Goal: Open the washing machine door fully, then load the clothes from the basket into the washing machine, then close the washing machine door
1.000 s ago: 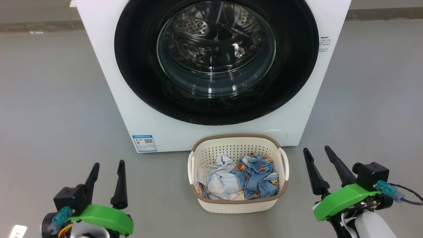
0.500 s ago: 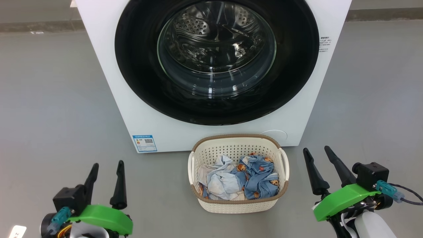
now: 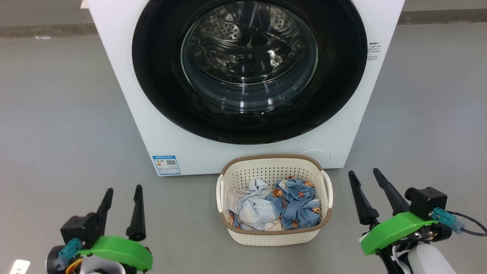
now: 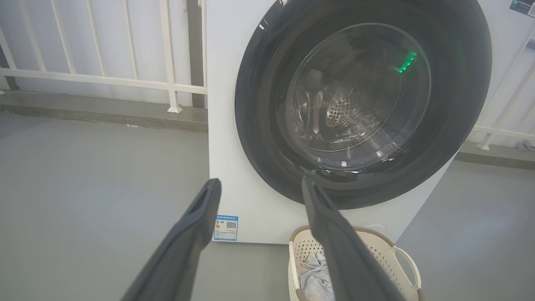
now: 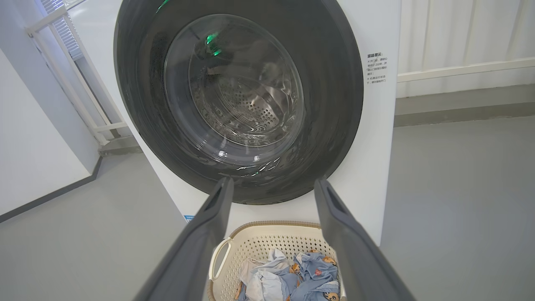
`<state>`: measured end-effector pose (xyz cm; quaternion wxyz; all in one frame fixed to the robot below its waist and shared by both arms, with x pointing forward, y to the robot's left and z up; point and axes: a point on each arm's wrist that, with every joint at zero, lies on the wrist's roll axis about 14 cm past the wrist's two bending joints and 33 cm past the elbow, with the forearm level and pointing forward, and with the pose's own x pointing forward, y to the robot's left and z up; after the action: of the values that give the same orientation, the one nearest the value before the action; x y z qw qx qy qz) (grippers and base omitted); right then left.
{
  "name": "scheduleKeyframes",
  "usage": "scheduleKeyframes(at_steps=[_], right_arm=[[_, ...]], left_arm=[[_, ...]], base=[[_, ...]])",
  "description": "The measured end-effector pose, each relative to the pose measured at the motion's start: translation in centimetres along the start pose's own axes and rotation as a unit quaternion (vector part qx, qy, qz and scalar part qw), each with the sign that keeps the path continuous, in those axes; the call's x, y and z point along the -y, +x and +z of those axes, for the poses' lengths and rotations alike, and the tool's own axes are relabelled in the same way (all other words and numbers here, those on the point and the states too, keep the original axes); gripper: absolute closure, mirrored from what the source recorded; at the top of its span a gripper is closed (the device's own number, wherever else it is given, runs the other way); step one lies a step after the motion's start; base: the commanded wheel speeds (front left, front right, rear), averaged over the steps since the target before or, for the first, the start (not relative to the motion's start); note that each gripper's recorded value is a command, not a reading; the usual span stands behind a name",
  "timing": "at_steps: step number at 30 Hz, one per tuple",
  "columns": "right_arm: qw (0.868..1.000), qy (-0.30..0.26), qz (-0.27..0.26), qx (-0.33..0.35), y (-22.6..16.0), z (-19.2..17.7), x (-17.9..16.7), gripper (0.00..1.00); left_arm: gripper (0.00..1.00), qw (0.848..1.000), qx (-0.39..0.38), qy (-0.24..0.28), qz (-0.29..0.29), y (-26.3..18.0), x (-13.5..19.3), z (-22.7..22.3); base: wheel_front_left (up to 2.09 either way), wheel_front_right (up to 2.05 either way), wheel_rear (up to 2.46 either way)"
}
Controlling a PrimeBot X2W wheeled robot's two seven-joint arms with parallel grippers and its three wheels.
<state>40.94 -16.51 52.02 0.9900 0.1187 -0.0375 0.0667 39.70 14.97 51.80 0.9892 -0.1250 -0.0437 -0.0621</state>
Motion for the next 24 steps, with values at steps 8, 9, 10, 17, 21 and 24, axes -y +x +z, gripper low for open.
scheduleKeyframes(at_steps=[8, 9, 10, 17, 21, 24], right_arm=[[1.0, 0.0, 0.0, 0.0, -0.01, 0.03, 0.01, 0.0], [1.0, 0.0, 0.0, 0.001, -0.02, 0.04, 0.01, 0.0], [1.0, 0.0, 0.0, 0.001, -0.02, 0.05, 0.01, 0.0], [1.0, 0.0, 0.0, 0.001, -0.03, 0.1, -0.01, 0.0], [1.0, 0.0, 0.0, 0.001, -0.03, 0.08, 0.0, 0.0], [1.0, 0.0, -0.001, 0.001, -0.03, 0.06, 0.02, 0.0]], left_arm=[[0.0, 1.0, 0.0, 0.0, 0.0, 0.0, 0.02, 0.02], [0.0, 1.0, 0.0, 0.0, 0.0, 0.0, 0.02, 0.02], [0.0, 1.0, 0.0, 0.0, 0.0, 0.0, 0.03, 0.03], [0.0, 1.0, 0.001, 0.0, 0.0, 0.0, 0.01, 0.09], [0.0, 1.0, 0.001, 0.003, 0.0, 0.0, -0.01, 0.07], [0.0, 1.0, 0.001, 0.005, 0.001, 0.01, -0.07, 0.06]], base=[[0.0, 0.0, 0.0], [0.0, 0.0, 0.0], [0.0, 0.0, 0.0], [0.0, 0.0, 0.0], [0.0, 0.02, -0.01], [0.12, 0.14, -0.26]])
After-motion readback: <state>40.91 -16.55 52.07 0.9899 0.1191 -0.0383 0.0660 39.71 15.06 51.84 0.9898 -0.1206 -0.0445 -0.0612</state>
